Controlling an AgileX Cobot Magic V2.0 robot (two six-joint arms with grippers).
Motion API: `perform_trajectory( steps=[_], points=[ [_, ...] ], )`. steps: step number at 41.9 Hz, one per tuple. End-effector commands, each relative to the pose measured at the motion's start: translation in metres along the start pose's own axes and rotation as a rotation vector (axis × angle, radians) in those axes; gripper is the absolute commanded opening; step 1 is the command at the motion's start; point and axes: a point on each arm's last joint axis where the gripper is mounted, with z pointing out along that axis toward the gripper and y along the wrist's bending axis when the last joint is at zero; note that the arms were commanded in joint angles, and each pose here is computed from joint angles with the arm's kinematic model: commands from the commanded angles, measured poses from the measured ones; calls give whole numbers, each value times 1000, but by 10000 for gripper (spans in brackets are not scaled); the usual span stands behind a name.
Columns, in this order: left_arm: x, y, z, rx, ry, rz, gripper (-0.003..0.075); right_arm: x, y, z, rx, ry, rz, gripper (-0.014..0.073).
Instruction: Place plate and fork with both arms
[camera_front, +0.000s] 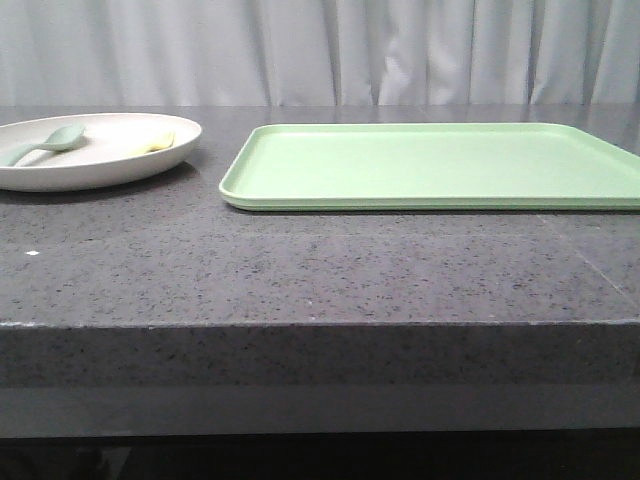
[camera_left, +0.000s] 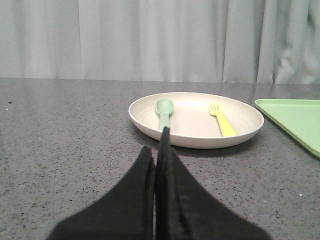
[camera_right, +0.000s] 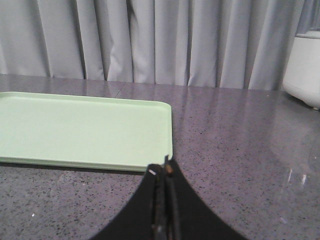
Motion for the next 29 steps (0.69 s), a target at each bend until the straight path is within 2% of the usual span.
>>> perform_trajectory(
  steps=[1,7,12,15,21,29],
  points=[
    [-8,0,-2,3,-99,-11,-18,-10,0,-2,0,-108,1,-68],
    [-13,0,-3,1,-149,-12,-18,-13,0,-2,1,-135,1,-68],
    [-27,1,-5,-1,-212,-34,-18,-31,0,-5,0,-232,9,-68],
    [-45,0,-9,2,-264,-60,-18,-50,0,-9,-1,-273,9,-68],
    [-89,-1,-21,15,-336,-66,-18,-91,0,-20,-6,-245,8,-68],
    [-148,-5,-28,41,-270,-60,-18,-139,0,-21,-3,-144,-21,-68]
  ],
)
